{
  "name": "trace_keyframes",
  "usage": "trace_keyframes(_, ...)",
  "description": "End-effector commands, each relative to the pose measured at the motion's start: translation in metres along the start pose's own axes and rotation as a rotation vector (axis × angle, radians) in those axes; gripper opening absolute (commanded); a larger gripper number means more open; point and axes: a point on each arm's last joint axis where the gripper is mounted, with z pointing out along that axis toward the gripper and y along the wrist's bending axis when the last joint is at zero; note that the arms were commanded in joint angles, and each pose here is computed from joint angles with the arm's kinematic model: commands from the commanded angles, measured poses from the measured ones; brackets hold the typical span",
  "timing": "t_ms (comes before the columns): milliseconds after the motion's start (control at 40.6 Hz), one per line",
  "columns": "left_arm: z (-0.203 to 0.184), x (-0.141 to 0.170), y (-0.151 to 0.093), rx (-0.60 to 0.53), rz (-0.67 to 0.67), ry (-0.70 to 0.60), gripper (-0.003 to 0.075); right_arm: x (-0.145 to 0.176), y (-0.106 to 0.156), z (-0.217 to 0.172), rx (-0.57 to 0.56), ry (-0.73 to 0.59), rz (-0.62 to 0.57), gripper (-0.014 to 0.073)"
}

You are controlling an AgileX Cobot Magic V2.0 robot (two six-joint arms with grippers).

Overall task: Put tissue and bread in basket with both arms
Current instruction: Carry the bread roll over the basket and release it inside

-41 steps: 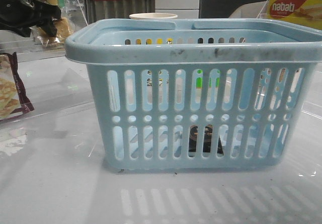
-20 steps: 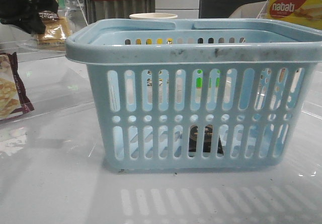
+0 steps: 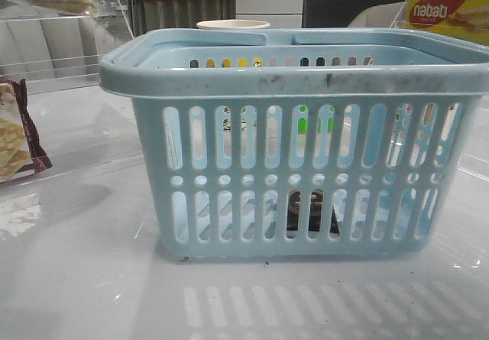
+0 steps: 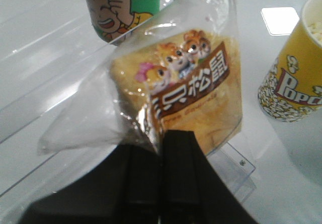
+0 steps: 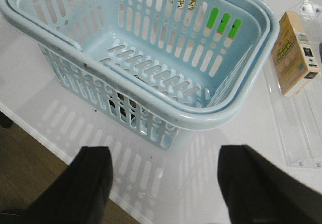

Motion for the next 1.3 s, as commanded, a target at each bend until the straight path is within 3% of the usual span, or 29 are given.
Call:
trace_keyframes(0, -0.057, -0.029, -0.018, 0.028, 0.055, -0.160, 0.0090, -0.012, -0.002, -0.006, 0.021, -0.092, -0.016, 0.0551)
trace_keyframes(271, -0.113, -0.029, -0.079, 0.188, 0.219, -0.168, 0.0090, -0.012, -0.002, -0.006, 0.021, -0.092, -0.016, 0.0551)
trace_keyframes(541, -0.115, -0.005, -0.145, 0.380, 0.344, -0.046, 0.0090, -0.012, -0.002, -0.006, 0.021, -0.092, -0.016, 0.0551)
trace_keyframes(836, -0.072, 0.025, -0.200, 0.482, 0.430, 0.090, 0.0090, -0.012, -0.002, -0.006, 0.021, -0.092, -0.016, 0.0551)
trace_keyframes(1279, 0.018, 0.070, -0.226, 0.472, 0.445, 0.275, 0.0091, -0.012, -0.002, -0.006, 0.021, -0.092, -0.016, 0.0551)
